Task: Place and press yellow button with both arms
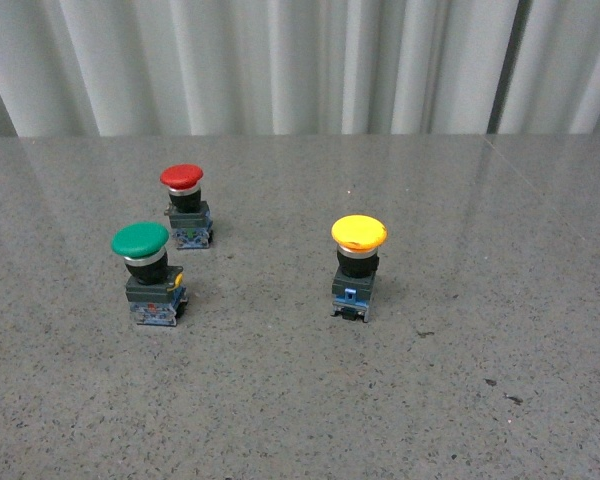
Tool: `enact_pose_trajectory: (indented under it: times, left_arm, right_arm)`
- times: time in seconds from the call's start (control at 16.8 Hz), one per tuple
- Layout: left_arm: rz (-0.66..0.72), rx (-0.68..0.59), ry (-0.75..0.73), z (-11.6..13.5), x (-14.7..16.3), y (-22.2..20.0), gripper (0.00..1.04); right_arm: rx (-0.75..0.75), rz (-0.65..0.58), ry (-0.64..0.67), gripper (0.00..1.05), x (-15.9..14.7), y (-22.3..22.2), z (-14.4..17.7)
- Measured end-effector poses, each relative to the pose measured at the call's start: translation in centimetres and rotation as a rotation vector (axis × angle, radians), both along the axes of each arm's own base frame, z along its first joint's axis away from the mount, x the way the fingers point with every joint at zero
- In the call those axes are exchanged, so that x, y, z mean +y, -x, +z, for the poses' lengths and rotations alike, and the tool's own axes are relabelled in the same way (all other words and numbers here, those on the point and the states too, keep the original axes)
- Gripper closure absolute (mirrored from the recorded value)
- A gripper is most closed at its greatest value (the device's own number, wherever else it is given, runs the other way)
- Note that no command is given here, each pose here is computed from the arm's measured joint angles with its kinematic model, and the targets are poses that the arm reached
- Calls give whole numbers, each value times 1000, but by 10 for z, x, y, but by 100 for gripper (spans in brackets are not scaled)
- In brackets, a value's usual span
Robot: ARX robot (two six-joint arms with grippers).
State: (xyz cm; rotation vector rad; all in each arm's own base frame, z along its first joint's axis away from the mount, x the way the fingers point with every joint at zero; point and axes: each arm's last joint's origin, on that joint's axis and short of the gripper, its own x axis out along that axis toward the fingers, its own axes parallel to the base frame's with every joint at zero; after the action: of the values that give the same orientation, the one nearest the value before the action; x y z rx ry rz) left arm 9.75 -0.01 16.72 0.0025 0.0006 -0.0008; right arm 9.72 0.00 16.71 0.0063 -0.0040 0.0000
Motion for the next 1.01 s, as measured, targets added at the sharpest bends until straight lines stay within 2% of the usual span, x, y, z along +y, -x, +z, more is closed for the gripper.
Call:
enact_pose_trajectory:
  times: [0.12, 0.65, 1.01]
  left_arm:
    - [0, 0, 0, 0, 0, 0, 7]
    - [0, 0, 0, 0, 0, 0, 7]
    - [0, 0, 0, 0, 0, 0, 7]
  right_arm:
    - [0, 0, 0, 59, 0, 0, 0]
    - [0, 0, 0, 5, 0, 0, 0]
    - [0, 0, 0, 6, 0, 0, 0]
